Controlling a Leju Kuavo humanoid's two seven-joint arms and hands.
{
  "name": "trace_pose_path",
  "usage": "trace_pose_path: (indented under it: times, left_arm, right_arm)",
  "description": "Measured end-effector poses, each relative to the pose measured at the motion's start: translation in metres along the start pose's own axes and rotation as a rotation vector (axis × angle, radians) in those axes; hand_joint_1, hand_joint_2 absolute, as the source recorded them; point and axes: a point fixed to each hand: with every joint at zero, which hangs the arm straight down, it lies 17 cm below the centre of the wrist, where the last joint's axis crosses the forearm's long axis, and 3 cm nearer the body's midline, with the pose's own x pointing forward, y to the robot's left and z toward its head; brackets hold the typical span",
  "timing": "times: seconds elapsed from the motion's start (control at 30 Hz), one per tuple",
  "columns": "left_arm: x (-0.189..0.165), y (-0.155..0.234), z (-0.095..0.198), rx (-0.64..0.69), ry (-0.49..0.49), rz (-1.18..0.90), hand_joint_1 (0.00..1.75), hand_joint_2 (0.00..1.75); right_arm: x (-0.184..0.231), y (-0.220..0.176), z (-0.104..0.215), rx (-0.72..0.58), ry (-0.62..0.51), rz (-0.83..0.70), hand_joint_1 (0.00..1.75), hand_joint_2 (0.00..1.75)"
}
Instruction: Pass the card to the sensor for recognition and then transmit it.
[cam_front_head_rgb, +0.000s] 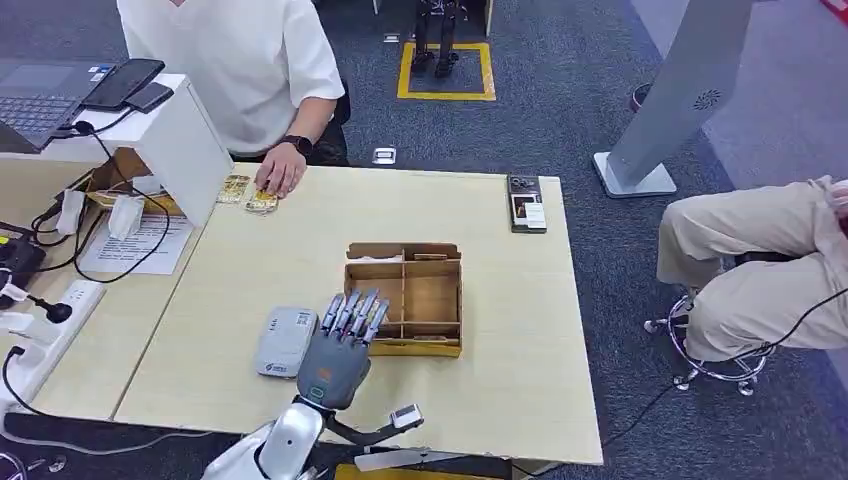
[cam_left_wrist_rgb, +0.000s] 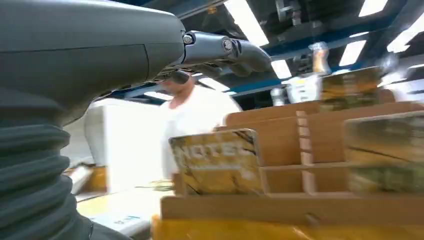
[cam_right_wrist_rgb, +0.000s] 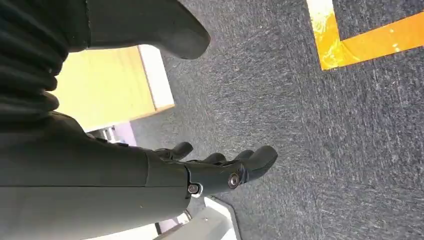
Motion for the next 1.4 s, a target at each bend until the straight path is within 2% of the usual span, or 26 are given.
trace_pose_path:
  times: [0.13, 0.3, 0.33, 0.37, 0.4, 0.47, 0.53, 0.57, 0.63, 0.8, 0.9, 1.17, 1.23, 1.27, 1.3, 1.33, 1.37, 1.4]
  left_arm:
    - [0.002, -0.001, 0.003, -0.004, 0.0, 0.005, 0.0, 1.75]
    - [0.013, -0.001, 0.005, -0.002, -0.054, 0.032, 0.0, 1.75]
    - [0.014, -0.001, 0.005, 0.0, -0.052, 0.04, 0.07, 1.75]
    - [0.013, 0.0, 0.005, 0.001, -0.045, 0.046, 0.38, 1.75]
    - [0.011, 0.0, 0.005, 0.003, -0.038, 0.05, 0.79, 1.75]
    - [0.008, -0.001, 0.005, 0.0, -0.031, 0.053, 0.35, 1.75]
    - [0.007, -0.001, 0.005, -0.003, -0.027, 0.055, 0.37, 1.75]
    - [0.006, -0.001, 0.005, -0.004, -0.022, 0.056, 0.28, 1.75]
    - [0.005, -0.002, 0.004, -0.004, -0.015, 0.057, 0.21, 1.75]
    - [0.003, -0.002, 0.004, -0.004, -0.009, 0.056, 0.16, 1.75]
    - [-0.007, -0.003, 0.004, -0.007, 0.046, 0.055, 0.16, 1.75]
    - [-0.007, -0.003, 0.004, -0.007, 0.047, 0.055, 0.16, 1.75]
    - [-0.007, -0.003, 0.004, -0.007, 0.047, 0.055, 0.28, 1.75]
    - [-0.007, -0.003, 0.004, -0.007, 0.047, 0.055, 0.54, 1.75]
    - [-0.007, -0.003, 0.004, -0.007, 0.047, 0.055, 1.1, 1.75]
    - [-0.008, -0.003, 0.004, -0.007, 0.049, 0.055, 1.03, 1.75]
    - [-0.008, -0.003, 0.004, -0.007, 0.053, 0.055, 1.19, 1.75]
    - [-0.009, -0.003, 0.004, -0.008, 0.056, 0.055, 1.08, 1.75]
  right_arm:
    - [0.0, 0.0, 0.0, 0.0, 0.001, -0.002, 0.0, 1.75]
    - [-0.001, 0.0, 0.0, 0.0, 0.003, -0.004, 0.0, 1.75]
    - [-0.001, 0.0, 0.0, 0.001, 0.003, -0.005, 0.0, 1.75]
    - [-0.001, 0.0, 0.0, 0.001, 0.004, -0.006, 0.0, 1.75]
    - [-0.001, 0.0, 0.0, 0.001, 0.005, -0.007, 0.0, 1.75]
    - [-0.001, 0.0, 0.0, 0.001, 0.005, -0.008, 0.0, 1.75]
    - [-0.001, 0.0, 0.0, 0.001, 0.006, -0.008, 0.0, 1.75]
    - [-0.001, 0.0, 0.0, 0.001, 0.006, -0.008, 0.0, 1.75]
    - [-0.001, 0.0, 0.0, 0.001, 0.006, -0.009, 0.0, 1.75]
    - [-0.001, 0.0, 0.0, 0.001, 0.006, -0.009, 0.0, 1.75]
    - [-0.002, 0.0, 0.0, 0.002, 0.008, -0.012, 0.0, 1.75]
    - [-0.002, 0.0, 0.0, 0.002, 0.008, -0.013, 0.0, 1.75]
    - [-0.002, 0.0, 0.0, 0.002, 0.008, -0.013, 0.0, 1.75]
    - [-0.002, 0.0, 0.0, 0.002, 0.008, -0.013, 0.0, 1.75]
    - [-0.002, 0.0, 0.0, 0.002, 0.008, -0.013, 0.0, 1.75]
    - [-0.002, 0.0, 0.0, 0.002, 0.009, -0.014, 0.0, 1.75]
    - [-0.002, 0.0, 0.0, 0.002, 0.009, -0.014, 0.0, 1.75]
    - [-0.002, 0.0, 0.0, 0.002, 0.009, -0.015, 0.0, 1.75]
